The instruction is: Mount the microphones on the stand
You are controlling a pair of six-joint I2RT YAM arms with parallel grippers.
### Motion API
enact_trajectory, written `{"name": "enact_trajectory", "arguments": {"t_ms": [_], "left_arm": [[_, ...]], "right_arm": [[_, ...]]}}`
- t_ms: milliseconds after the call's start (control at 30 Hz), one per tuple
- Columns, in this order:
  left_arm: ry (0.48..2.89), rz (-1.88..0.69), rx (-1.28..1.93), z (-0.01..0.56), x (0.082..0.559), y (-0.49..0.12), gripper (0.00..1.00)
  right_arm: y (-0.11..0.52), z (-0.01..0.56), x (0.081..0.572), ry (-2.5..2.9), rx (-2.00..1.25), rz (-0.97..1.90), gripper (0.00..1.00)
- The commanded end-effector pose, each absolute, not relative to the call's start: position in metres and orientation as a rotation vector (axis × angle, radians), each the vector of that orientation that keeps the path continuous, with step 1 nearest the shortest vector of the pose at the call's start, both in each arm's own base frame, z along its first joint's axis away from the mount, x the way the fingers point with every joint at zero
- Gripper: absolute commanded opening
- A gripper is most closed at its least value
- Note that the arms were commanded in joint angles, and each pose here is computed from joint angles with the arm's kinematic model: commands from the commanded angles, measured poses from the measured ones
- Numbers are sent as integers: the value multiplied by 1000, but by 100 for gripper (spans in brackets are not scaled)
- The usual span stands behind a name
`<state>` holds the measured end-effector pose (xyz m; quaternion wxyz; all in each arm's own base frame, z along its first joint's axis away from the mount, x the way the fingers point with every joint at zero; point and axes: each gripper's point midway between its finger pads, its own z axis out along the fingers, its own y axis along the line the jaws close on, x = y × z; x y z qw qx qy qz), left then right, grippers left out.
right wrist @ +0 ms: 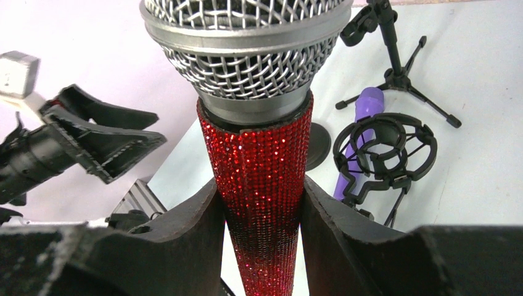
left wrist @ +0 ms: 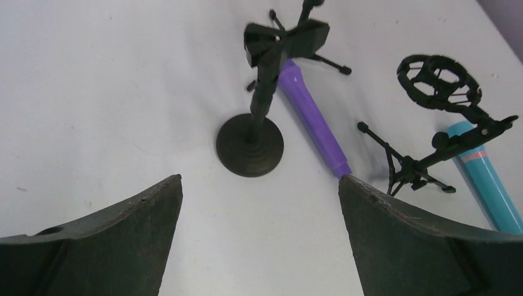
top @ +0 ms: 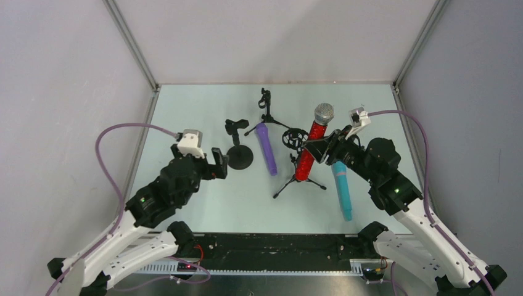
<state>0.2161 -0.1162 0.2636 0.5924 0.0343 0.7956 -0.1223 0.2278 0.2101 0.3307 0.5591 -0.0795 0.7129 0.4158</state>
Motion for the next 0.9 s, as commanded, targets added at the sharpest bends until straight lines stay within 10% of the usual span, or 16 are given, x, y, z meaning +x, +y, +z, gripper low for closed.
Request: {"name": "enact_trajectory", "arguments": {"t_ms": [0, 867], "left_arm": [[1779, -257, 80, 288, 213, -102, 100], [1919, -278, 87, 227, 212, -118, 100]], "right_arm": [[209, 370, 234, 1531, -195, 998, 0], [209, 396, 312, 1342, -137, 955, 2]]}}
